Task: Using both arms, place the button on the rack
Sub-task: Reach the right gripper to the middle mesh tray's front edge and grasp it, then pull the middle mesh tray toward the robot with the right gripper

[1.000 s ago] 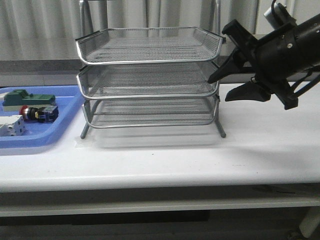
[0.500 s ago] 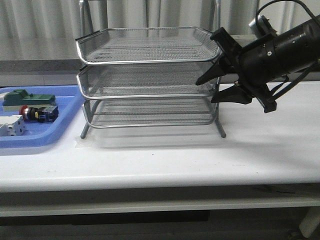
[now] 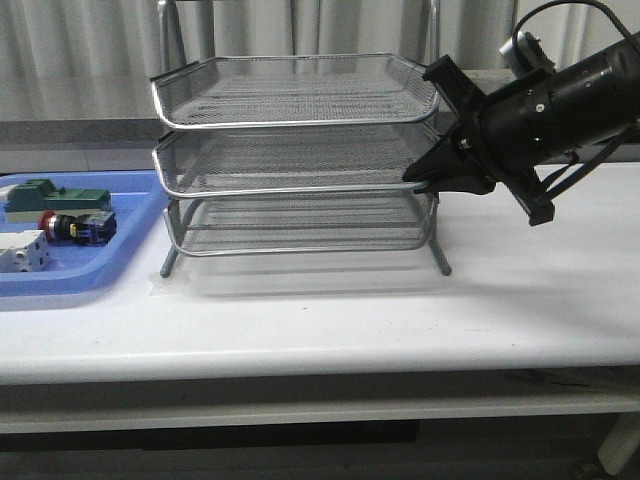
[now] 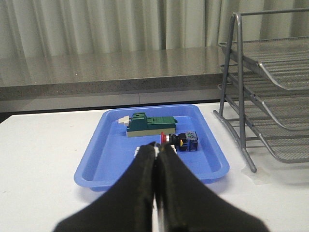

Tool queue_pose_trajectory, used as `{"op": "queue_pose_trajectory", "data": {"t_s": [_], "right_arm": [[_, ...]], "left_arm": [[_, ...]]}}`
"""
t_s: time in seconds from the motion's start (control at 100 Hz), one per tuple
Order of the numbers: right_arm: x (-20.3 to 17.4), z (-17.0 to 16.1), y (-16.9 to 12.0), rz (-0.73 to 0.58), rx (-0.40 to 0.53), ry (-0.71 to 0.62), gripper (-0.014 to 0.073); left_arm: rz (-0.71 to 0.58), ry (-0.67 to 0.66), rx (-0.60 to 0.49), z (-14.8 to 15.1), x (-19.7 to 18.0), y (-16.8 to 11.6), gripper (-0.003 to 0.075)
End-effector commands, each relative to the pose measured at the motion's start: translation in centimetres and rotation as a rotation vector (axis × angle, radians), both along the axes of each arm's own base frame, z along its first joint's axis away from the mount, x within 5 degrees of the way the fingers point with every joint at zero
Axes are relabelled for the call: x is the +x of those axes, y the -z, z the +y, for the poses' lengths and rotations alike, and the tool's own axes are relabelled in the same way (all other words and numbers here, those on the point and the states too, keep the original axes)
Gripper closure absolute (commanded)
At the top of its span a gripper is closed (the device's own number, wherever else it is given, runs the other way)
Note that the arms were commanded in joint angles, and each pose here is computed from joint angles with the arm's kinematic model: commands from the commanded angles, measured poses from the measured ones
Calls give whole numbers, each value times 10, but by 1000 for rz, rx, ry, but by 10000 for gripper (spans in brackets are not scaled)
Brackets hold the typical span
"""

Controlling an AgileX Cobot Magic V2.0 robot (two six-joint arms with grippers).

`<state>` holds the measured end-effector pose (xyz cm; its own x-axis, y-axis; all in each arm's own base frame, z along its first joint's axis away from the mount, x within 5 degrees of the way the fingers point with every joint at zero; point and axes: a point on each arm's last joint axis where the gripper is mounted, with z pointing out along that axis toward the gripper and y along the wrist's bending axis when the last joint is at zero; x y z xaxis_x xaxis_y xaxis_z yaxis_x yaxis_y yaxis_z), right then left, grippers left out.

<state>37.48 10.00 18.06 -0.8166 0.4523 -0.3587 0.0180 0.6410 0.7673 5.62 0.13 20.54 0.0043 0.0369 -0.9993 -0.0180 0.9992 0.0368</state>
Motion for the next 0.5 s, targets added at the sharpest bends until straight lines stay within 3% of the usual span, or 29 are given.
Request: {"op": "queue_pose_trajectory", "data": {"t_s": [0.0,0.49], "right_arm": [[-1,3,-25,-64,62,-24,519],[-42,5,-3,26,50,-161,519]], "left_arm": [[-74,6,-9,-1,-1,6,741],[-74,6,-9,-1,-1,6,741]]}}
